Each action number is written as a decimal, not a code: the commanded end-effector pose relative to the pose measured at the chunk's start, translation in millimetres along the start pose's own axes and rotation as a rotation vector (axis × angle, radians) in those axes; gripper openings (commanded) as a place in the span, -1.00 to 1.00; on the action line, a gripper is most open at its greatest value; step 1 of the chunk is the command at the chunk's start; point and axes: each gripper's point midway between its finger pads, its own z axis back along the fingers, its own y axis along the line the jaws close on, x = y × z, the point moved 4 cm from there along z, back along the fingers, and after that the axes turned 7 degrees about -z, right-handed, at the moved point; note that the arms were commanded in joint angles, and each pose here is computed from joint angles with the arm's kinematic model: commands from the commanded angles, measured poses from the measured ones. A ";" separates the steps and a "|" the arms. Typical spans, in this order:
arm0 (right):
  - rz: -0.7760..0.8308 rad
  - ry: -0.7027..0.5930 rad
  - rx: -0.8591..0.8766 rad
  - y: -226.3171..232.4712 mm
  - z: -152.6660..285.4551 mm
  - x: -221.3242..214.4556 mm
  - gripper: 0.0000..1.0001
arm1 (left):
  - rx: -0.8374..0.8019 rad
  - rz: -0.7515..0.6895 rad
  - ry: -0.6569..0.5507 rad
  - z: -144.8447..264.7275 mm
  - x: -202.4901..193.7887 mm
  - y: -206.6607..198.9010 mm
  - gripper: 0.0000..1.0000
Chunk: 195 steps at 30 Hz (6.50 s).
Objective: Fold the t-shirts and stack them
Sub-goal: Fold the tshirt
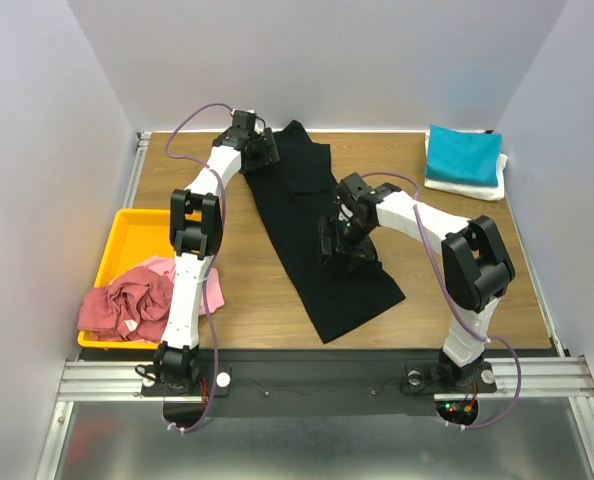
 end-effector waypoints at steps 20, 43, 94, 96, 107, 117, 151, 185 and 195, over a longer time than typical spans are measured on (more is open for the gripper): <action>-0.253 -0.366 -0.254 -142.1 102.4 -20.4 0.87 | -0.171 -0.192 -0.077 247.4 -94.1 -102.9 0.77; -0.217 -0.246 -0.229 -165.8 53.4 -31.8 0.37 | -0.308 -0.112 0.215 313.4 -295.1 -124.0 0.72; -0.185 -0.087 -0.098 -153.1 27.1 -53.9 -0.99 | -0.334 -0.369 0.552 289.7 -393.3 -170.2 0.50; -0.181 -0.087 -0.098 -152.9 27.0 -54.1 -0.99 | -0.331 -0.381 0.576 288.6 -399.4 -171.3 0.48; -0.173 -0.084 -0.092 -151.9 27.1 -54.1 -0.99 | -0.285 -0.400 0.656 287.9 -418.2 -166.9 0.22; -0.171 -0.089 -0.081 -149.8 29.5 -55.8 -0.99 | -0.169 -0.434 0.682 280.0 -424.7 -155.1 -0.41; -0.164 -0.103 -0.024 -114.0 86.9 -53.0 -0.99 | -0.286 -0.365 0.610 330.4 -380.7 -183.5 -1.00; -0.044 -0.245 0.113 -33.9 77.7 152.1 -0.99 | -0.169 -0.123 0.318 236.9 -192.9 -104.2 -1.00; -0.022 -0.263 0.136 -13.2 66.9 176.2 -0.99 | -0.117 -0.088 0.284 221.5 -164.9 -74.8 -1.00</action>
